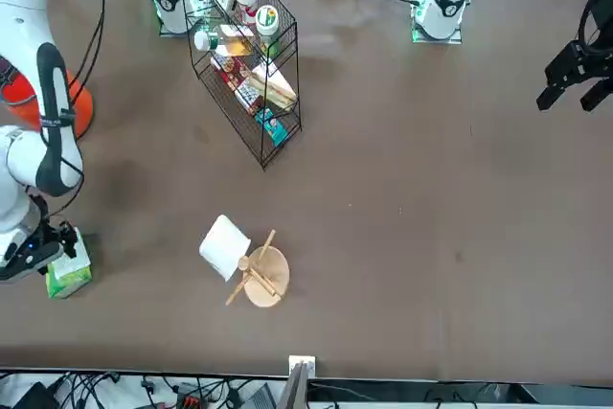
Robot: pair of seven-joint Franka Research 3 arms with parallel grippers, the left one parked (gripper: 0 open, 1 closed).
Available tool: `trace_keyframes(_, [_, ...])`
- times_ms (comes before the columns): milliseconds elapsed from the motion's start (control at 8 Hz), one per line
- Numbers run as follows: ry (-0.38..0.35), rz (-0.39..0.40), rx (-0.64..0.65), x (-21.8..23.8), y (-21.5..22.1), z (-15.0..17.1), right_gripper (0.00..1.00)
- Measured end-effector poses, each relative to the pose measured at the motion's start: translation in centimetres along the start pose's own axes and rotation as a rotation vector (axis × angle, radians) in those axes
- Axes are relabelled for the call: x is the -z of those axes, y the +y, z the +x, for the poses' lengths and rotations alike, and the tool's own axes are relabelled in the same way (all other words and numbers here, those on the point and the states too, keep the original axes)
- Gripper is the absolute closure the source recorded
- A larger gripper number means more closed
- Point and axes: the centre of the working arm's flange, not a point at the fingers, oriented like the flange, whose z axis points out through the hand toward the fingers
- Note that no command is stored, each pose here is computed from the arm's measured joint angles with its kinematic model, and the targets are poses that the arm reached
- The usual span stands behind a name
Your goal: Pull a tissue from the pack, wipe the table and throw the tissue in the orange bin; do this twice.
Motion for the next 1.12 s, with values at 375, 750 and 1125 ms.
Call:
trace_keyframes(375, [-0.008, -0.008, 0.003, -0.8, 1.1, -1.1, 0.18])
trace_keyframes(750, [-0.005, -0.024, -0.009, -1.8, 2.6, -1.4, 0.20])
trace_keyframes(1125, [0.015, 0.010, -0.055, -2.9, 2.1, -1.4, 0.22])
